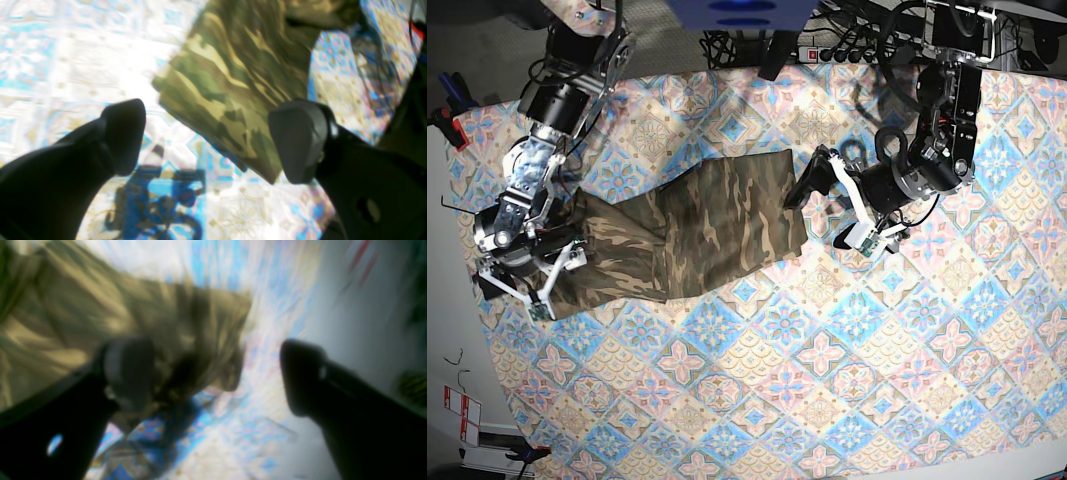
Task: Fold the T-shirt properly
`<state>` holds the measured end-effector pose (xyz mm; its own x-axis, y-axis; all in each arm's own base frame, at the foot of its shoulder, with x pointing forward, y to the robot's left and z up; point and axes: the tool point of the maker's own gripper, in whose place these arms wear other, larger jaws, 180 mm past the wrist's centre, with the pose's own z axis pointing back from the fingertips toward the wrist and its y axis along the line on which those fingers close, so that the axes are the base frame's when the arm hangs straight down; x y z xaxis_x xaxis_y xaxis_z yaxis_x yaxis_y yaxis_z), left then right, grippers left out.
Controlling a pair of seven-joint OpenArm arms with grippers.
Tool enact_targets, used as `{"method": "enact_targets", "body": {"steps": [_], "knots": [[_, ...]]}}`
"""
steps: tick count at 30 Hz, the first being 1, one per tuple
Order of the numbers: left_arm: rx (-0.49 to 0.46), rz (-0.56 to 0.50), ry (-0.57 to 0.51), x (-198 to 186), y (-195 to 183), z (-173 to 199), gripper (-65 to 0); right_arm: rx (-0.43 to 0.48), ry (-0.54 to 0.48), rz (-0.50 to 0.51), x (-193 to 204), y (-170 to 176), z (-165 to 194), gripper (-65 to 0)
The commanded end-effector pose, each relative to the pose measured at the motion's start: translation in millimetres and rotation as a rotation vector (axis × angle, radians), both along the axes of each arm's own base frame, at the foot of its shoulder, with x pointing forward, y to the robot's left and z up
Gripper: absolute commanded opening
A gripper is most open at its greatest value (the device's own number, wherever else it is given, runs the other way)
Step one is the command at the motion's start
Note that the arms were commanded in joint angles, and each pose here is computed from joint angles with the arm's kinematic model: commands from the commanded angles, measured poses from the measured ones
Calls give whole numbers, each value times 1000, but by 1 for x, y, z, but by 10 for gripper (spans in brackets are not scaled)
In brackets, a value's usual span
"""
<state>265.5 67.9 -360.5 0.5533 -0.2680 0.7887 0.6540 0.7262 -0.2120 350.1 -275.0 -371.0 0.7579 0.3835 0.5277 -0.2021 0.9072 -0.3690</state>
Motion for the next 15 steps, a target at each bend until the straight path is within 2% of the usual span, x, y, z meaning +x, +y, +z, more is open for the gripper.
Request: {"method": "enact_targets", "body": {"steps": [1, 4, 6, 11, 15], "knots": [[-22, 8, -40, 6, 2, 12, -88, 13, -68, -43, 14, -16, 16, -64], [-21, 19, -42, 7, 5, 13, -88, 134, -72, -168, 11, -41, -5, -64], [-20, 19, -41, 6, 5, 12, -88, 174, -89, -214, 10, -58, -11, -64], [-26, 15, -39, 6, 3, 12, -88, 252, -71, -217, 7, -66, -41, -64], [-32, 13, -38, 5, 1, 13, -88, 381, -132, -261, 21, -67, -51, -64]]}}
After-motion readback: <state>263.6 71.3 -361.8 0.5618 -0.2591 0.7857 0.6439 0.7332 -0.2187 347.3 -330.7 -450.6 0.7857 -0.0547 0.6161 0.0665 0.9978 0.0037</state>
